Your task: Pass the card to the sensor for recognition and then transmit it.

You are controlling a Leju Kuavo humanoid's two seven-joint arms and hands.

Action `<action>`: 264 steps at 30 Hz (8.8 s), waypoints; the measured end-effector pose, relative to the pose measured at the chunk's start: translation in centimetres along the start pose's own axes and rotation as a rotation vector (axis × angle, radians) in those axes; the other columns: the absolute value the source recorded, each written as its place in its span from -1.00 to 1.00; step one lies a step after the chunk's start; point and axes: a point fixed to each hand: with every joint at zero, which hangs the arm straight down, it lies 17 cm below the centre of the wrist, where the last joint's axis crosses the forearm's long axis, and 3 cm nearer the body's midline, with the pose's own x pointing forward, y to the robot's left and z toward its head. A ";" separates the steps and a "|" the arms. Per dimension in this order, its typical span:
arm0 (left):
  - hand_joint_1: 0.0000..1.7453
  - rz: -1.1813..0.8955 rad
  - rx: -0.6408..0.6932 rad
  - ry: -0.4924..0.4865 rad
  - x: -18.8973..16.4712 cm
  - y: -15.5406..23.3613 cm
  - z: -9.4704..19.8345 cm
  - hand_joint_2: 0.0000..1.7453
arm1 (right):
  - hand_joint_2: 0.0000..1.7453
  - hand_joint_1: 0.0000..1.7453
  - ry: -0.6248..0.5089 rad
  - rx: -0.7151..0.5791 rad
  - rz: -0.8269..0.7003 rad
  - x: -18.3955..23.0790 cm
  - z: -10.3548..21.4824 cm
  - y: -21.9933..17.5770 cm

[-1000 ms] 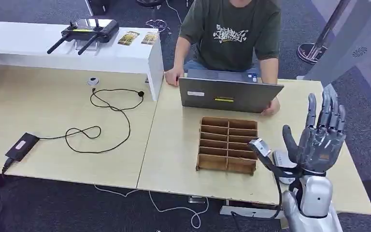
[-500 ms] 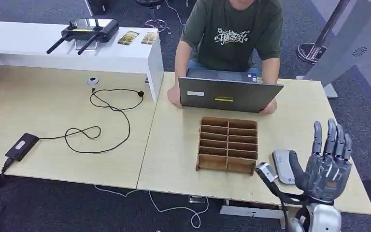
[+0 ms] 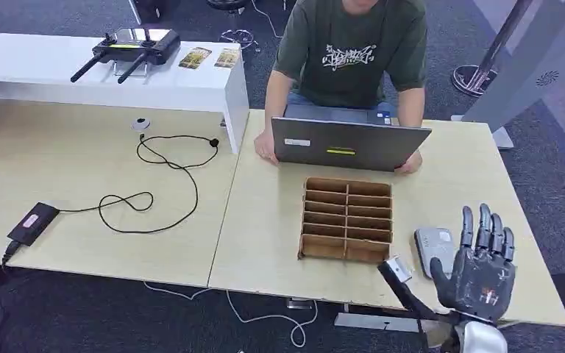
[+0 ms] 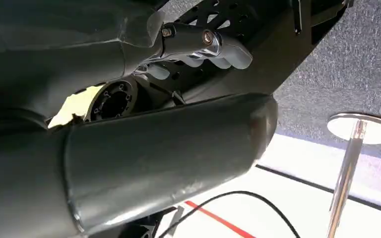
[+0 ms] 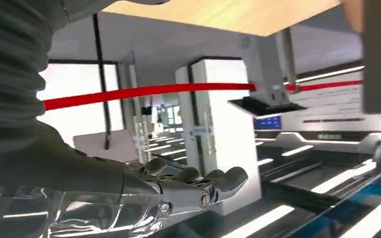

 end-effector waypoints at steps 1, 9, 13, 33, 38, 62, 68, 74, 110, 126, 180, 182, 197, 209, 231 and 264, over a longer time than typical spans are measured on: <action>-1.00 0.000 0.000 0.000 0.0 0.0 0.0 -1.00 | 1.00 -1.00 -0.015 0.006 -0.002 0.5 0.2 0.1; -1.00 0.000 0.000 -0.001 0.0 0.0 0.0 -1.00 | 1.00 -1.00 -0.141 0.086 -0.007 3.6 1.9 1.7; -1.00 0.000 -0.001 -0.003 0.0 -0.1 0.0 -1.00 | 1.00 -1.00 -0.151 0.146 -0.009 4.4 2.8 2.8; -1.00 -0.017 0.004 -0.009 0.0 0.0 0.0 -1.00 | 1.00 -1.00 -0.125 0.282 -0.169 7.2 4.7 5.4; -1.00 -0.019 0.007 -0.007 0.0 0.1 0.0 -1.00 | 1.00 -1.00 -0.088 0.302 -0.256 7.9 4.8 5.9; -1.00 -0.038 0.010 -0.002 -0.2 0.2 0.0 -1.00 | 1.00 -1.00 -0.025 0.307 -0.367 10.0 2.2 7.0; -1.00 -0.047 0.012 0.003 -0.3 0.3 0.0 -1.00 | 1.00 -1.00 -0.035 0.313 -0.370 10.6 0.9 8.0; -1.00 -0.051 0.015 0.003 -0.3 0.4 0.0 -1.00 | 1.00 -1.00 -0.024 0.317 -0.363 10.3 -0.3 9.2; -1.00 -0.085 -0.031 0.018 -0.4 0.6 1.0 -1.00 | 1.00 -1.00 -0.055 0.300 -0.109 5.4 -0.6 10.5; -1.00 -0.109 -0.031 0.031 -0.6 0.6 0.9 -1.00 | 1.00 -1.00 -0.117 0.331 -0.110 6.7 0.5 10.6; -1.00 -0.128 -0.028 0.038 -0.4 1.4 1.5 -1.00 | 1.00 -1.00 -0.220 0.281 -0.004 7.2 -1.4 9.6; -1.00 -0.130 -0.027 0.040 -0.5 1.4 1.5 -1.00 | 1.00 -1.00 -0.222 0.284 -0.013 7.3 -1.4 9.6; -1.00 -0.146 -0.026 0.050 -0.6 1.4 1.5 -1.00 | 1.00 -1.00 -0.258 0.302 -0.044 9.3 -1.9 10.2; -1.00 -0.147 -0.026 0.050 -0.6 1.3 1.5 -1.00 | 1.00 -1.00 -0.215 0.338 -0.062 8.7 -1.4 10.7; -1.00 -0.146 -0.022 0.047 -0.5 1.6 1.6 -1.00 | 1.00 -1.00 -0.198 0.386 -0.081 8.4 1.5 10.7; -1.00 -0.194 -0.007 0.081 -0.6 2.1 1.9 -1.00 | 1.00 0.80 -0.190 0.390 -0.101 8.2 1.0 10.8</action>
